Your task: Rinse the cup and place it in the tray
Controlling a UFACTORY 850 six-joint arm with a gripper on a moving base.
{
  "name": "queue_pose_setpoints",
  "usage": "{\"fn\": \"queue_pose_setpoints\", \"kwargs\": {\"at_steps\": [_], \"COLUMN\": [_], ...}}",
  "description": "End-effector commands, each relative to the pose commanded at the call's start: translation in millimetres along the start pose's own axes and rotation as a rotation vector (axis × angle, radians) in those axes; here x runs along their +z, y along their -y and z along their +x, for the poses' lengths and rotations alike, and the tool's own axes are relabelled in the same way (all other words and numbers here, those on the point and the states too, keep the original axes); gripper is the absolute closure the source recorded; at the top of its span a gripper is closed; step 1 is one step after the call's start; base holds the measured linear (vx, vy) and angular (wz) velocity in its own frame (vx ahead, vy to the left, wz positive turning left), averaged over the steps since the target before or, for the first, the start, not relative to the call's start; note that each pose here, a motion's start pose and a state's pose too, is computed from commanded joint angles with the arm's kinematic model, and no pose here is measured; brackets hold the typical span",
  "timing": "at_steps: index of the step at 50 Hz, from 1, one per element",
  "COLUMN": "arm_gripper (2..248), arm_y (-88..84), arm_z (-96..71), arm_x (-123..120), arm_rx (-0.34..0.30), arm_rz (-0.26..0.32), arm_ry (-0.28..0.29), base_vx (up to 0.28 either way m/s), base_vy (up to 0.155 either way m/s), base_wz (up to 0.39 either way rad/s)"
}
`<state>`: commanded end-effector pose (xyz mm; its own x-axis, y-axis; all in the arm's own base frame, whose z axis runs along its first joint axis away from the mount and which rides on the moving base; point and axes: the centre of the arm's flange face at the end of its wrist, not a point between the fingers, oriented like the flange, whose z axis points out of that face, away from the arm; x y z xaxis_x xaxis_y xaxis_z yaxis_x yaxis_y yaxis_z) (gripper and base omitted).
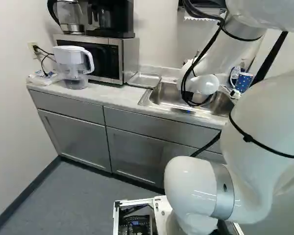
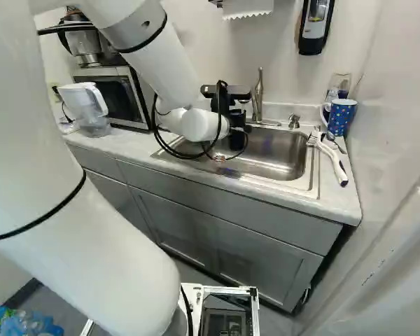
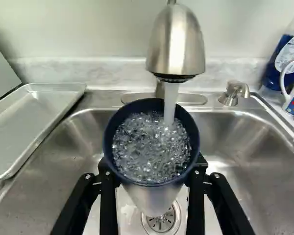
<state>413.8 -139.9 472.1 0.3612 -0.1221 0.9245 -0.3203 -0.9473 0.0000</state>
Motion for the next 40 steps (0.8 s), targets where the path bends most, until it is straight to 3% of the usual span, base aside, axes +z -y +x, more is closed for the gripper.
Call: {"fn": "queue_pose_setpoints", "kwargs": {"at_steps": [40], "arm_gripper": [125], "arm_y": [55.3], "arm_z": [-3.5], "arm_x": [-12.4], "arm_rx": [-0.049], "arm_rz": [0.12], "arm_ry": [-0.005], "base_vx": [0.0], "base_vy": [0.0], "base_wz": [0.0]}}
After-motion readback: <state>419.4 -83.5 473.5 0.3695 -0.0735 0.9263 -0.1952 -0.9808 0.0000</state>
